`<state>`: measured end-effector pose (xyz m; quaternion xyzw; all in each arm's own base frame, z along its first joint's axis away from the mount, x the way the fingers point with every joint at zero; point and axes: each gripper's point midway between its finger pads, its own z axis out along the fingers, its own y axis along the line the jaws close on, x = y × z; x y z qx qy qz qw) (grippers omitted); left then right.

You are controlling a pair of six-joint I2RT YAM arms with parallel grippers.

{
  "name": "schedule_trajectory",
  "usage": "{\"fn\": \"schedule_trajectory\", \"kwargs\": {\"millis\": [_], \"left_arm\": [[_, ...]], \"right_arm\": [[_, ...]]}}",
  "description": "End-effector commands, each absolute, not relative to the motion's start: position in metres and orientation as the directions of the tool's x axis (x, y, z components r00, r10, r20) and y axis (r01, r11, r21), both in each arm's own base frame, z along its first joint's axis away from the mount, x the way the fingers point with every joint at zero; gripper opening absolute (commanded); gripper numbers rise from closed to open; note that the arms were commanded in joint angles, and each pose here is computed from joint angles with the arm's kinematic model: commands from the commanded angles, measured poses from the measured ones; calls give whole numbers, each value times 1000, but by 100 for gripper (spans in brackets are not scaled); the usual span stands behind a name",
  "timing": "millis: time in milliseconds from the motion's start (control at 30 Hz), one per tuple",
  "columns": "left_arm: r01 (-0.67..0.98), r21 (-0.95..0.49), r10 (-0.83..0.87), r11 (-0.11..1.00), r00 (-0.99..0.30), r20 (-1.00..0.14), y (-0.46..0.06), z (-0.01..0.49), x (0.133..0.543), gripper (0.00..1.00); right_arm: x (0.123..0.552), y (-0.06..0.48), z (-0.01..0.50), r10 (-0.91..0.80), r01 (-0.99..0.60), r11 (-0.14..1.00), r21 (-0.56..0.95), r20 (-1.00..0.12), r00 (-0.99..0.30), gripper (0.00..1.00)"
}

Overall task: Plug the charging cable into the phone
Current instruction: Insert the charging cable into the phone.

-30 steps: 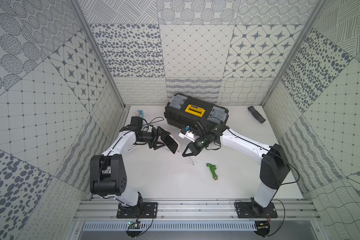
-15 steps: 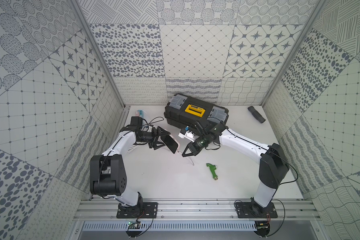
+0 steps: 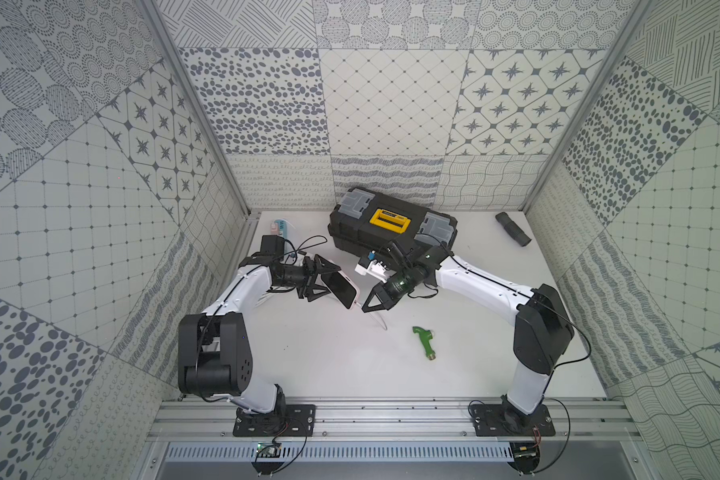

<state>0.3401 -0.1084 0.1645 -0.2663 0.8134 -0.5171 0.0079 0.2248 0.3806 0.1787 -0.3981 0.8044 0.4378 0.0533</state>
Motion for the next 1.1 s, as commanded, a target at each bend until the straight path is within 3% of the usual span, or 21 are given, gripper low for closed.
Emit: {"fn": "schedule_trajectory", "kwargs": {"millis": [0, 1067], "left_arm": [[-378, -889, -407, 259, -877, 254, -115, 183, 345, 0], [-354, -903, -386, 246, -890, 244, -120, 187, 344, 0]], "right_arm": [[227, 386, 185, -593, -708, 266, 654, -468, -655, 0], [238, 380, 177, -579, -690, 288, 664, -454, -678, 0]]}}
